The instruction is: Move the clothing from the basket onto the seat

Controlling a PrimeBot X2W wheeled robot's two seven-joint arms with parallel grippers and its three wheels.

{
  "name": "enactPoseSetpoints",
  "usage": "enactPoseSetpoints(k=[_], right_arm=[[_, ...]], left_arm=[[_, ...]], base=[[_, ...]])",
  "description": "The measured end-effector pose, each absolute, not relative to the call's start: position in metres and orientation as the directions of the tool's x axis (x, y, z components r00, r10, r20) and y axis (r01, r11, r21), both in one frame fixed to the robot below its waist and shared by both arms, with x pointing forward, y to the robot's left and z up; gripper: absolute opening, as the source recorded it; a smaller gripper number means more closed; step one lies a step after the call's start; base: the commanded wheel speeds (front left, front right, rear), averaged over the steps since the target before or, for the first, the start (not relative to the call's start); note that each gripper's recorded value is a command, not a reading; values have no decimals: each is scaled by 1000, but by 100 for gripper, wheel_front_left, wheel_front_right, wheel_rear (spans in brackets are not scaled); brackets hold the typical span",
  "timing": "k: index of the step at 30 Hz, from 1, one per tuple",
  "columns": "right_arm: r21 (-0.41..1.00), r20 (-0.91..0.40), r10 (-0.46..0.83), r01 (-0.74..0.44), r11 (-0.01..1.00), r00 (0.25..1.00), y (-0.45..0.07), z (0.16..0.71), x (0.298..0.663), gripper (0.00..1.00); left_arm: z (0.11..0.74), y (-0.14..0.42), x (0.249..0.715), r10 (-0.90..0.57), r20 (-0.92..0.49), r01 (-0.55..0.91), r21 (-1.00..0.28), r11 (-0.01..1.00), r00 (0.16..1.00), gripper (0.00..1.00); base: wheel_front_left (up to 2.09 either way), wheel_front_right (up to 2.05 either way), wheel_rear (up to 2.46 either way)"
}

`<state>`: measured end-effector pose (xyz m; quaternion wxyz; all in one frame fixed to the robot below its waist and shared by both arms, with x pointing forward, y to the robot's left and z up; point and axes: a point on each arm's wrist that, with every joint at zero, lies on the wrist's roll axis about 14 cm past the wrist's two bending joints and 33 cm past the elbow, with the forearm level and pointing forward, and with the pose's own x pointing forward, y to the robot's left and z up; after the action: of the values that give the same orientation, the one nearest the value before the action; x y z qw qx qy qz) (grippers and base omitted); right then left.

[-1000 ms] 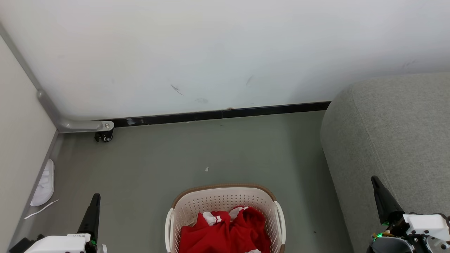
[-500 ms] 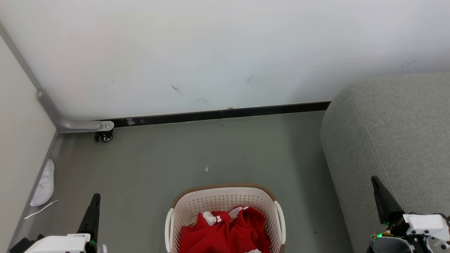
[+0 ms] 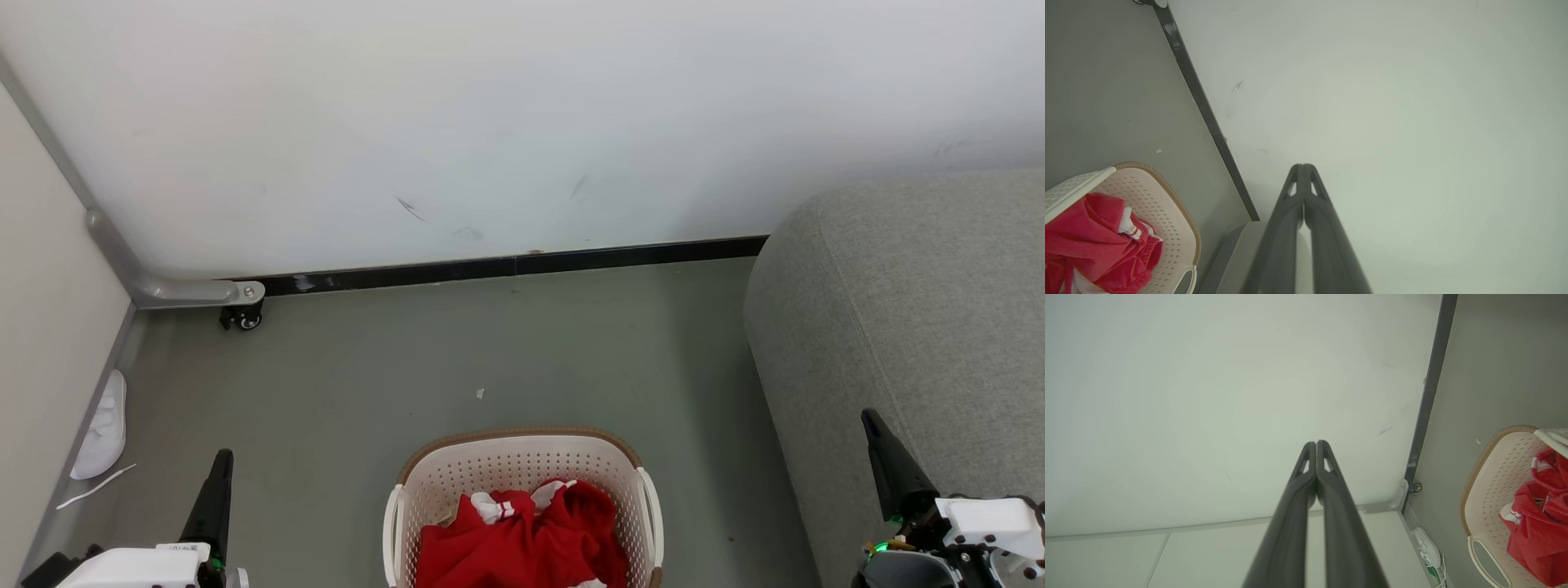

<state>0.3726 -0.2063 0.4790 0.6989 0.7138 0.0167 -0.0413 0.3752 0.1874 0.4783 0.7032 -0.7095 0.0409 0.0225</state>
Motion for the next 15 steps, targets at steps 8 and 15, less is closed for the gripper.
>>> enactPoseSetpoints(k=[8,15], right_arm=[[996,-82,-30,82,-24,996,-205,479,373,0],[996,-82,-30,82,-26,996,-205,479,373,0]], left_arm=[[478,187,375,-26,-89,-90,-996,-8,996,0],[478,187,375,-26,-89,-90,-996,-8,996,0]], base=[[0,0,0],[0,0,0]])
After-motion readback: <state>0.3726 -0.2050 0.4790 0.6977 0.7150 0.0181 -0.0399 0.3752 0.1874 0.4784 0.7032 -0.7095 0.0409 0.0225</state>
